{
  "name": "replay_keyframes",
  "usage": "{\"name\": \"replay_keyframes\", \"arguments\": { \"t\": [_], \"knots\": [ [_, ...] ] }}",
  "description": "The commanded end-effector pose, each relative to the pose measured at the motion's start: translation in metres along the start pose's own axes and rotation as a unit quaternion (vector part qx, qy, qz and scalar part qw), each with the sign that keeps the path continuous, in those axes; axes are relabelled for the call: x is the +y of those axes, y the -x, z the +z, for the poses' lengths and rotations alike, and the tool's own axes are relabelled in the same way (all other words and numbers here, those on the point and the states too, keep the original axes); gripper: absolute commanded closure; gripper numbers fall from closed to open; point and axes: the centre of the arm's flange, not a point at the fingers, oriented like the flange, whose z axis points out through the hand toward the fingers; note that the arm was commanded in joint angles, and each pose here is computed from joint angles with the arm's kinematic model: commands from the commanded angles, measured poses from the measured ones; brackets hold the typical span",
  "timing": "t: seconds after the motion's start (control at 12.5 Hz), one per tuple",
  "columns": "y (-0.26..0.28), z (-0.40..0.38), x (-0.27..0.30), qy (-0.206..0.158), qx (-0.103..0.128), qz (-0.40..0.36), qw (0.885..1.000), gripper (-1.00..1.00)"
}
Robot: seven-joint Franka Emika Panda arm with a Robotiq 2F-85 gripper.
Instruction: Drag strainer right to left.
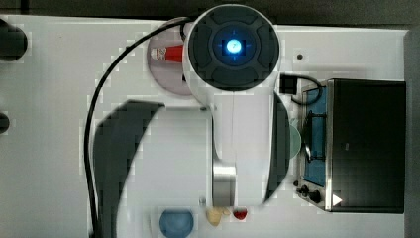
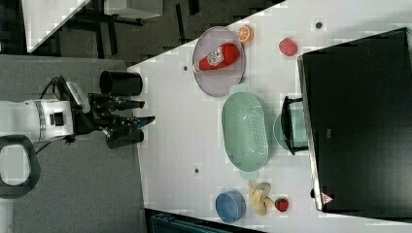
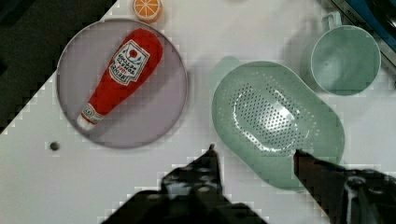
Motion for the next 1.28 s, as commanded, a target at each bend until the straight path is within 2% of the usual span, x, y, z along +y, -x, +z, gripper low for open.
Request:
{"name": "replay_keyframes", "arguments": {
  "t": [0.08, 0.24, 0.4, 0.64, 0.88, 1.12, 1.28],
  "knots": [
    [0.088, -0.087, 0.154, -0.013, 0.014, 0.017, 1.0, -0.6],
    [0.088, -0.083, 0.153, -0.01, 0.012, 0.017, 1.0, -0.99],
    [0.084, -0.061, 0.148, 0.0, 0.001, 0.016, 1.0, -1.0],
    [0.07, -0.001, 0.128, 0.001, 0.002, 0.02, 1.0, -1.0],
    [0.057, 0.081, 0.109, 0.001, 0.002, 0.078, 0.997, -1.0],
    [0.054, 0.158, 0.095, 0.012, -0.004, 0.164, 0.986, -1.0],
    [0.054, 0.208, 0.086, 0.02, -0.007, 0.227, 0.974, -1.0]
  ]
}}
